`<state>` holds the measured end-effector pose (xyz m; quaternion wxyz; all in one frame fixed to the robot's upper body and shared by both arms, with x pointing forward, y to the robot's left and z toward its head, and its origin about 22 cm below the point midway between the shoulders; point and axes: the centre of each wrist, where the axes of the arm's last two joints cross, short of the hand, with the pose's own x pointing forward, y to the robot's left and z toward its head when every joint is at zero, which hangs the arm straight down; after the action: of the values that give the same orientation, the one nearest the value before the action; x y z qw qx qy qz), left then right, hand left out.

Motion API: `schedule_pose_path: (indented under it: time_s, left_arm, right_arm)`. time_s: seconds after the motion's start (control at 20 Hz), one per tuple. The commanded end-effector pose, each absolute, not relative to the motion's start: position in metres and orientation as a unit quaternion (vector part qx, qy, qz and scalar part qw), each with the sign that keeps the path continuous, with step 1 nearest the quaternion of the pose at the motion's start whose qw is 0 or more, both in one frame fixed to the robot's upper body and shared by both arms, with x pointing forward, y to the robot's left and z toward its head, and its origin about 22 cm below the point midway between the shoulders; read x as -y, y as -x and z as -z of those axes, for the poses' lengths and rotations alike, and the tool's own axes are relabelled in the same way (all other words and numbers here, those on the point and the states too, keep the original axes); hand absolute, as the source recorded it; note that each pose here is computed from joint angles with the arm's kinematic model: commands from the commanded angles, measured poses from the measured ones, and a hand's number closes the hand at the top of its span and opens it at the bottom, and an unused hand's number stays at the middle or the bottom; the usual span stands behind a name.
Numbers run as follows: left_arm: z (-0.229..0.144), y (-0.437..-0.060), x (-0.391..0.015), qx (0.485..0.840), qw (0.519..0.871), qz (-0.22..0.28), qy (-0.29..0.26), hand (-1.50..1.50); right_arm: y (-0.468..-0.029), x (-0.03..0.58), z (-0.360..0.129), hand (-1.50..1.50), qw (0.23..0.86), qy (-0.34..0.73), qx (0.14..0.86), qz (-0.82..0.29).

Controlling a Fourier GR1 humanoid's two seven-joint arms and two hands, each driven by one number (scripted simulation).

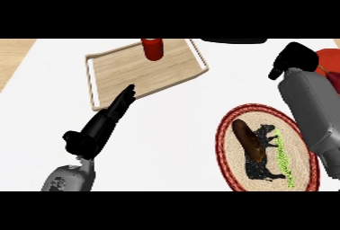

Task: Pick the pear from the placemat and place it in the bowl

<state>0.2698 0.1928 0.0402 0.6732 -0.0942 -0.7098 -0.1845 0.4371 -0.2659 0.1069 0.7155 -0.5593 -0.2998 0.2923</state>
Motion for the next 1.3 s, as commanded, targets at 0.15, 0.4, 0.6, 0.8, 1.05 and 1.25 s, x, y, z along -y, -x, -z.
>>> schedule_pose_path:
  time_s: [0.15,0.4,0.6,0.8,1.05,1.25]
  left_arm:
    - [-0.033,-0.271,-0.199,0.704,0.68,0.184,0.091,0.0]
    - [-0.032,-0.265,-0.194,0.706,0.681,0.176,0.084,0.0]
    - [-0.04,-0.273,-0.187,0.715,0.673,0.17,0.081,0.0]
    - [-0.021,-0.268,-0.205,0.706,0.679,0.185,0.078,0.0]
    - [-0.03,-0.27,-0.191,0.711,0.673,0.186,0.081,0.0]
    - [-0.026,-0.262,-0.196,0.706,0.681,0.172,0.086,0.0]
  right_arm:
    - [-0.454,0.239,-0.165,1.5,0.624,0.662,0.388,-0.146]
    - [-0.458,0.25,-0.197,1.5,0.602,0.659,0.448,-0.043]
    - [-0.459,0.286,-0.186,1.5,0.609,0.669,0.424,-0.035]
    - [-0.456,0.32,-0.184,1.5,0.61,0.696,0.376,-0.046]
    - [-0.439,0.367,-0.163,1.5,0.563,0.76,0.322,-0.05]
    - [-0.431,0.392,-0.158,1.5,0.551,0.772,0.313,-0.046]
